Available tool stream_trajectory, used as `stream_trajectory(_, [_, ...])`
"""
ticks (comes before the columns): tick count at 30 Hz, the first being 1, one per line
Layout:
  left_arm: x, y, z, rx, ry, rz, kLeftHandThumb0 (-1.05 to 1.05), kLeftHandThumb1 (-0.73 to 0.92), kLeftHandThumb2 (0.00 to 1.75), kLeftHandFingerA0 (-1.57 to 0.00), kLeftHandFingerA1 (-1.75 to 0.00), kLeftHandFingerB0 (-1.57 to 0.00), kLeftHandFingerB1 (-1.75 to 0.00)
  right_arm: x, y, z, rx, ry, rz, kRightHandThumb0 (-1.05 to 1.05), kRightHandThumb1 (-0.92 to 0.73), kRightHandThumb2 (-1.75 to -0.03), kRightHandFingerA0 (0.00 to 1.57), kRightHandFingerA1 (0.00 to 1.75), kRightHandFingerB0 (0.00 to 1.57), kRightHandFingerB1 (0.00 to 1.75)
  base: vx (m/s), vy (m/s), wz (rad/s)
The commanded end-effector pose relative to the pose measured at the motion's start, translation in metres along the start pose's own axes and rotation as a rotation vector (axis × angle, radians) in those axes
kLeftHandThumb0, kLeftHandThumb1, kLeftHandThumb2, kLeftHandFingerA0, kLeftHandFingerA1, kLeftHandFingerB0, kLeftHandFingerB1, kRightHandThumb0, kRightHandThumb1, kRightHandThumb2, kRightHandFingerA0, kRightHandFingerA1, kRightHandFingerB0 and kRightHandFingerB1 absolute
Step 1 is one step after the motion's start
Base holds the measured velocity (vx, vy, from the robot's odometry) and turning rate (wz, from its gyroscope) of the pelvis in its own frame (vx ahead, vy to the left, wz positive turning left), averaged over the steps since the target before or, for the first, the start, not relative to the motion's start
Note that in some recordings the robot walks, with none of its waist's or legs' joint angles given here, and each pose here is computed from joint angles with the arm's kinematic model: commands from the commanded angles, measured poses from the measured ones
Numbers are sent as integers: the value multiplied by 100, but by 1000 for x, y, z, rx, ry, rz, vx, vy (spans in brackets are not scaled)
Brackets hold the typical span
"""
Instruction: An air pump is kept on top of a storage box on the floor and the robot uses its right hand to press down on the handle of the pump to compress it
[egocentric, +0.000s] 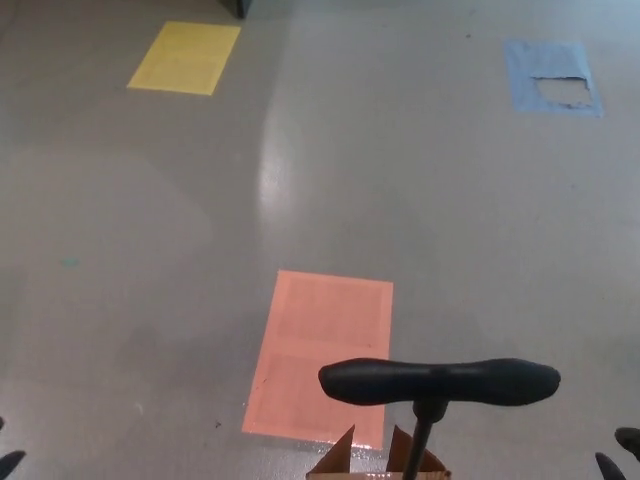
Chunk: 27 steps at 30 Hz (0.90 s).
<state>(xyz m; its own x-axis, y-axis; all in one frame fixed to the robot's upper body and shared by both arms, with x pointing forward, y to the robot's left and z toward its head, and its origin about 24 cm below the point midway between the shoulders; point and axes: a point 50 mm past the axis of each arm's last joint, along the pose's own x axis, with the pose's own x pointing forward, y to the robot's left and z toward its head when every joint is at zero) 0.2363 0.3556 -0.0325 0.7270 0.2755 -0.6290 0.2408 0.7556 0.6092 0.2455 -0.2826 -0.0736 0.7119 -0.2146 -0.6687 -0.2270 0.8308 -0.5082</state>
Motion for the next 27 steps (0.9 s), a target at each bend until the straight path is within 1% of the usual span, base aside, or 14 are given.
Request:
stream_trajectory(1, [-3,1,-6,29,-11,-37,-60,74,62,-27,-31,-24,-29,-4,-19,-5,81,-56,-161,-75,-77,-103,5,30,5,22,0,0,0])
stream_trajectory(3, [-2,2,-4,41,-16,-41,-61,75,63,-26,-31,-24,-29,-7,-31,0,133,-114,-271,-67,-72,-103,2,40,4,32,0,0,0])
stream_trajectory(6, [-2,-1,-6,55,-10,-48,-61,74,63,-26,-31,-24,-29,-13,-45,2,182,-188,-386,-67,-72,-104,3,37,2,31,0,0,0])
stream_trajectory(7, [-3,-1,-7,52,-7,-48,-60,74,63,-27,-31,-24,-29,-16,-49,6,187,-229,-414,-67,-72,-104,5,44,0,32,0,0,0])
stream_trajectory(10, [-5,0,-12,38,0,-52,-59,75,63,-25,-31,-23,-28,-29,-65,19,235,-374,-524,-66,-71,-104,9,47,0,37,0,0,0])
stream_trajectory(11, [-5,0,-12,33,0,-49,-60,74,63,-25,-31,-24,-29,-32,-69,22,263,-407,-535,-76,-74,-106,11,48,0,32,0,0,0])
stream_trajectory(16, [-4,0,-10,32,1,-42,-60,74,63,-27,-31,-24,-29,-63,-93,51,297,-628,-639,-84,-79,-114,2,51,9,31,0,0,0])
stream_trajectory(17, [-4,0,-10,40,0,-43,-61,74,63,-26,-31,-24,-28,-75,-98,60,386,-725,-657,-81,-72,-107,5,42,9,31,0,0,0])
stream_trajectory(19, [-4,0,-9,39,-3,-43,-61,74,63,-26,-31,-24,-29,-90,-103,68,423,-800,-686,-79,-73,-108,4,38,7,31,0,0,0])
stream_trajectory(20, [-3,0,-9,36,-2,-42,-60,74,63,-26,-31,-24,-28,-107,-108,78,396,-844,-732,-81,-80,-116,0,21,12,22,0,0,0])
stream_trajectory(22, [-4,0,-9,30,-6,-41,-60,74,63,-26,-31,-24,-28,-124,-111,87,404,-910,-773,-79,-78,-114,0,28,13,26,0,0,0])
stream_trajectory(23, [-3,0,-9,31,-6,-41,-60,74,63,-26,-31,-23,-28,-133,-114,90,414,-950,-784,-72,-75,-115,0,39,2,27,0,0,0])
stream_trajectory(26, [-4,0,-10,32,-4,-40,-60,74,63,-26,-31,-24,-28,-152,-118,99,436,-1043,-791,-72,-75,-114,1,35,1,27,0,0,0])
stream_trajectory(27, [-4,0,-10,36,0,-42,-61,75,63,-25,-31,-23,-28,-167,-123,105,394,-1067,-829,-76,-80,-117,0,24,9,24,0,0,0])
